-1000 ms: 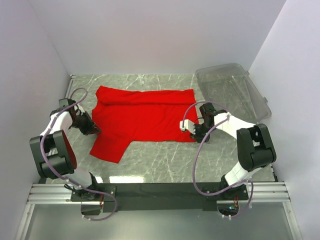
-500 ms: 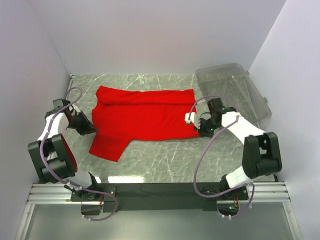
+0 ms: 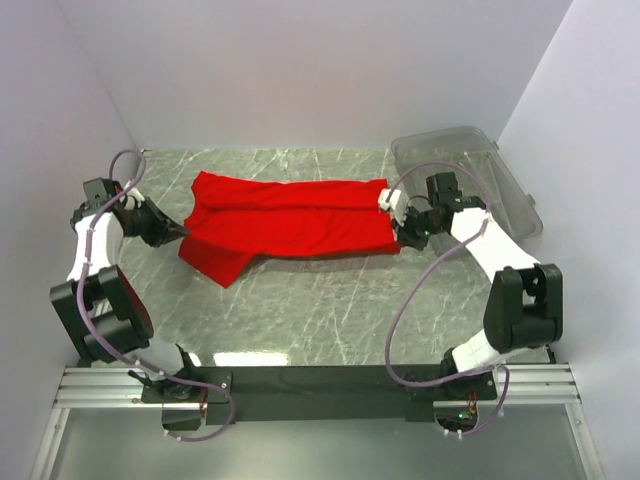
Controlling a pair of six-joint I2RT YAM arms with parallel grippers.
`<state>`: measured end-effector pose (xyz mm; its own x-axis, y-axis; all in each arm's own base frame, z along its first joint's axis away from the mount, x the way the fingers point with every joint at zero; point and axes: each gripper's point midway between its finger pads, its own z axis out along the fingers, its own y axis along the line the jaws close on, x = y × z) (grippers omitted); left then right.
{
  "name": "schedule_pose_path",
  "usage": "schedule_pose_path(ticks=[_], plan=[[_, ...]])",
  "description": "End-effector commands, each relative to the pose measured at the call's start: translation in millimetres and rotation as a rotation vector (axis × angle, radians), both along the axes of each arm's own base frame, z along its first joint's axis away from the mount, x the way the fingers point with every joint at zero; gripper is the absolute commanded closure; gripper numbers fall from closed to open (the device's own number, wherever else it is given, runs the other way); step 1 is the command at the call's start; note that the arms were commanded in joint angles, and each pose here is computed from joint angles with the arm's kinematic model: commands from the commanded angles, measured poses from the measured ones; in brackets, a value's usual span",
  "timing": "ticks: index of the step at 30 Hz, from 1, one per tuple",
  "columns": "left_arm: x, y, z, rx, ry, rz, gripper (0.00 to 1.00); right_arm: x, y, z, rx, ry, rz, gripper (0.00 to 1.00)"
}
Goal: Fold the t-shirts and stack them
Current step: Fold the tshirt
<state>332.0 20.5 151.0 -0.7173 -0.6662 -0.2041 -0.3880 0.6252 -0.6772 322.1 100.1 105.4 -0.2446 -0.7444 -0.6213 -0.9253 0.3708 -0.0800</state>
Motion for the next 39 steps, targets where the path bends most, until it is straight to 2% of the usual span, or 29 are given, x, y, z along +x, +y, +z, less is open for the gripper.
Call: schedule_pose_path(ticks=[1,4,12,19,30,39], plan=[[30,2,23,-0.059,-0.081,-0.001,0.99,46,0,23,0.041,-0.075,-0.131,1.0],[45,7,32,-0.08,-0.089,0.006,0.99,68,-3,25,0.027,-0.091,-0.18,1.0],[76,21,12,-0.077,0.009,-0.003,0.99,128,-4,24,-0.021,-0.128,-0.28,1.0],[98,11,-14,-0.083,0.07,-0.044,0.99,144,0,10,-0.057,-0.121,-0.276,1.0],[140,3,-30,-0.048,0.078,-0.032,0.99,169,8,-14,-0.142,-0.115,-0.296,1.0],[151,-1,-40,-0.063,0.067,-0.027,0.99,178,7,-37,-0.252,-0.113,-0.349,1.0]])
